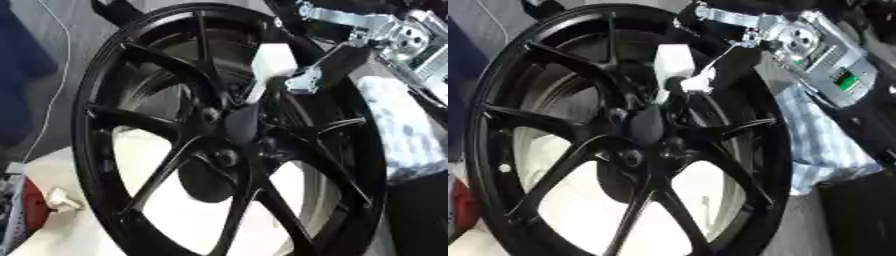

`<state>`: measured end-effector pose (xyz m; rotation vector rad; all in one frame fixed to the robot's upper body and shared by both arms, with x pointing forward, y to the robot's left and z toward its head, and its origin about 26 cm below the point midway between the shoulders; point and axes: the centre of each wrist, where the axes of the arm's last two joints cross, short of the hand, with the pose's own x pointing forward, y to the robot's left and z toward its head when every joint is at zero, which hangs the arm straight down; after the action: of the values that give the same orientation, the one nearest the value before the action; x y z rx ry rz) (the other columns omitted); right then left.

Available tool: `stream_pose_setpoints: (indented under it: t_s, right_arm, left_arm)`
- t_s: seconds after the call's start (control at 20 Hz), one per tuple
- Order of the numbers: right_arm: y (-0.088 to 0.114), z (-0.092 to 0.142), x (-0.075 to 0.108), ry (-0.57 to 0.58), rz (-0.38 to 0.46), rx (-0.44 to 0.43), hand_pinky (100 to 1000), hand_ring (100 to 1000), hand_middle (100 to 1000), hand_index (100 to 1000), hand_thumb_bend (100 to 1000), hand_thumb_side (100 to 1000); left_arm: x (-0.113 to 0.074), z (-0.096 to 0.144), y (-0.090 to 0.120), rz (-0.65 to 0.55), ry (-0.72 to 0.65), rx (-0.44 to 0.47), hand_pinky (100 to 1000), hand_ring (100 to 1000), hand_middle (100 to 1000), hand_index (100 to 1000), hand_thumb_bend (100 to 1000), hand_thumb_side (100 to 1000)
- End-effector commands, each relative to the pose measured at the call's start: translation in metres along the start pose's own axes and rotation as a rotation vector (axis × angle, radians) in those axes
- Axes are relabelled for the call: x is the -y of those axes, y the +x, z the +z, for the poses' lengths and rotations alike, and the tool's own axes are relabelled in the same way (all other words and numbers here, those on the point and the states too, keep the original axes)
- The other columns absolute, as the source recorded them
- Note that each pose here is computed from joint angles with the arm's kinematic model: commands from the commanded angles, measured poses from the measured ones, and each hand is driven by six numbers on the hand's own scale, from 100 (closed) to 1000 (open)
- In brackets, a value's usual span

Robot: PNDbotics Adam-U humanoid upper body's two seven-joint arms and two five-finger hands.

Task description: Pull the pin out of the wheel hub.

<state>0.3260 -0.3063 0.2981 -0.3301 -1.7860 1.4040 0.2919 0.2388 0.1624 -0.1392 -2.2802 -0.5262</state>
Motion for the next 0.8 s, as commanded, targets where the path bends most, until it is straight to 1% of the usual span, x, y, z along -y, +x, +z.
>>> stream_pose_setpoints:
  t_s: [0.05,0.1,0.15,0.25,0.5,0.8]
  right_arm:
    - [0.006,0.002,0.008,-0.01,0.021,0.005,743,646,464,523,264,167]
    - [0.006,0.002,0.007,-0.009,0.019,0.006,742,638,449,513,262,175]
    - [0.007,0.002,0.007,-0.009,0.018,0.008,740,632,437,503,255,153]
    - [0.008,0.003,0.008,-0.01,0.013,0.015,737,621,416,484,252,137]
    - [0.017,0.008,0.017,-0.044,-0.004,0.042,729,601,382,431,252,100]
    - [0.032,0.018,0.028,-0.097,-0.025,0.078,725,587,362,401,254,100]
  left_arm:
    - [-0.001,-0.004,0.005,-0.01,-0.007,0.021,797,921,679,805,100,749]
    - [-0.001,-0.004,0.005,-0.01,-0.007,0.019,797,921,678,804,100,749]
    - [-0.001,-0.004,0.005,-0.009,-0.007,0.018,798,921,678,804,100,749]
    - [-0.001,-0.004,0.005,-0.009,-0.008,0.018,798,921,677,803,100,749]
    - [-0.001,-0.002,0.005,-0.01,-0.007,0.012,798,920,676,801,100,747]
    - [-0.003,-0.001,0.004,-0.013,-0.004,0.011,799,919,675,800,100,745]
